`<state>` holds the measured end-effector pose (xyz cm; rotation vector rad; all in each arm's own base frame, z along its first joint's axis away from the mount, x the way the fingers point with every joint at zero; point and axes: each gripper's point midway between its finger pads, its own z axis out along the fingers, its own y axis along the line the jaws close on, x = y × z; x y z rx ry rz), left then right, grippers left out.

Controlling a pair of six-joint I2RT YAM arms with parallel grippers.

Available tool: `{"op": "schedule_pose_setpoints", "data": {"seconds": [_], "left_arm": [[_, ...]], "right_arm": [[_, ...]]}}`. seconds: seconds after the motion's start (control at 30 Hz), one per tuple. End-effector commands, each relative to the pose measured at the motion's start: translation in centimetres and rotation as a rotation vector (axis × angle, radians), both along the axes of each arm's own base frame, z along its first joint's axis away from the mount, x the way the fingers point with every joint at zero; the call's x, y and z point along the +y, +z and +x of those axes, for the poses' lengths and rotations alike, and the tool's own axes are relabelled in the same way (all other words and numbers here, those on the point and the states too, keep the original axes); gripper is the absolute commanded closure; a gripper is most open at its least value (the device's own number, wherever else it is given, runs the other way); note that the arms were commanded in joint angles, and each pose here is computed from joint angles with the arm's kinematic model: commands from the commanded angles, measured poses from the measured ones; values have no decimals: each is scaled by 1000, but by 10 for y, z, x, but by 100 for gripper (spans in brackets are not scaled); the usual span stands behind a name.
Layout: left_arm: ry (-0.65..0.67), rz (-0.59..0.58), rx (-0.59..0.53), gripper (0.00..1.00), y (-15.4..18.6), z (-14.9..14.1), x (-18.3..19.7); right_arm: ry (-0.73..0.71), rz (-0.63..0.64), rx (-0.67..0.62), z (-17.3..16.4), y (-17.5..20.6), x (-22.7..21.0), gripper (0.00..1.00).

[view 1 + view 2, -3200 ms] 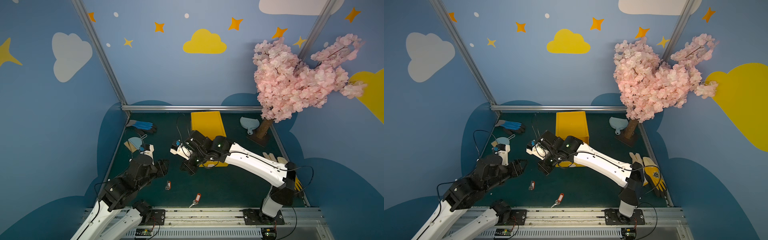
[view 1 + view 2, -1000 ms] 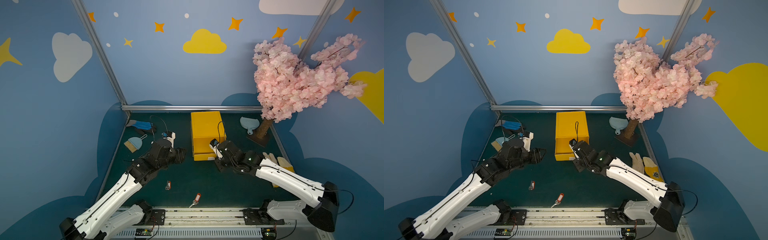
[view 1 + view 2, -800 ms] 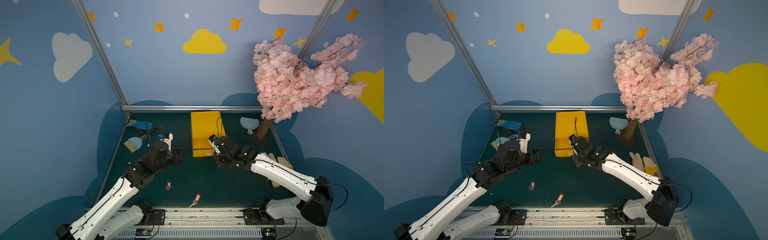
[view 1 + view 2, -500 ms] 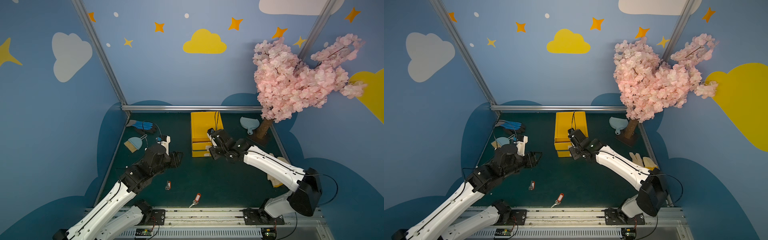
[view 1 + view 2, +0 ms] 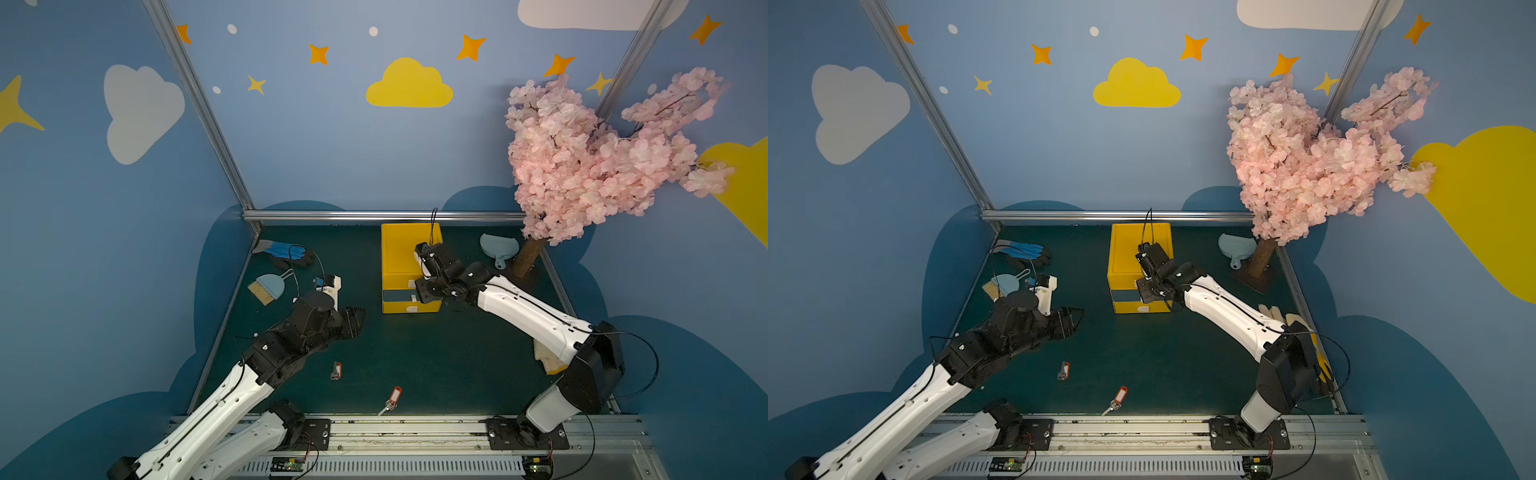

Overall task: Take the keys out of the drawer
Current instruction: Close the drawer in the storage box, then adjust the storage box at the center of the board.

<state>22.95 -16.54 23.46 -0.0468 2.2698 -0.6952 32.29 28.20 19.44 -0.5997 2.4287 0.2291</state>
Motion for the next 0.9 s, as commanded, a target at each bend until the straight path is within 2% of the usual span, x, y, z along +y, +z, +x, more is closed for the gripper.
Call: {"op": "schedule_pose_setpoints", "data": {"seconds": [0.0, 0.23, 0.43, 0.5, 0.53, 0.63, 0.7, 0.87], "left_arm": [[4, -21, 20, 45, -8, -2, -1], [44, -67, 21, 45, -20, 3, -4], [70, -111, 31, 44, -27, 15, -14], [69, -129, 43, 43, -29, 19, -20], [68, -139, 47, 43, -30, 21, -24], [72, -161, 67, 43, -35, 26, -35], [84, -181, 98, 43, -40, 29, -42], [85, -238, 158, 43, -52, 33, -68]], "right_arm": [[0, 89, -37, 10, 28, 15, 98], [64, 243, -80, -4, 96, 24, 92], [55, 287, -124, -1, 136, 10, 81], [27, 305, -116, 5, 140, 0, 78], [-1, 320, -110, 9, 141, -8, 70], [-91, 363, -68, 24, 138, -33, 61], [-152, 382, -30, 35, 128, -50, 51], [-269, 451, 144, 56, 101, -76, 46]]}}
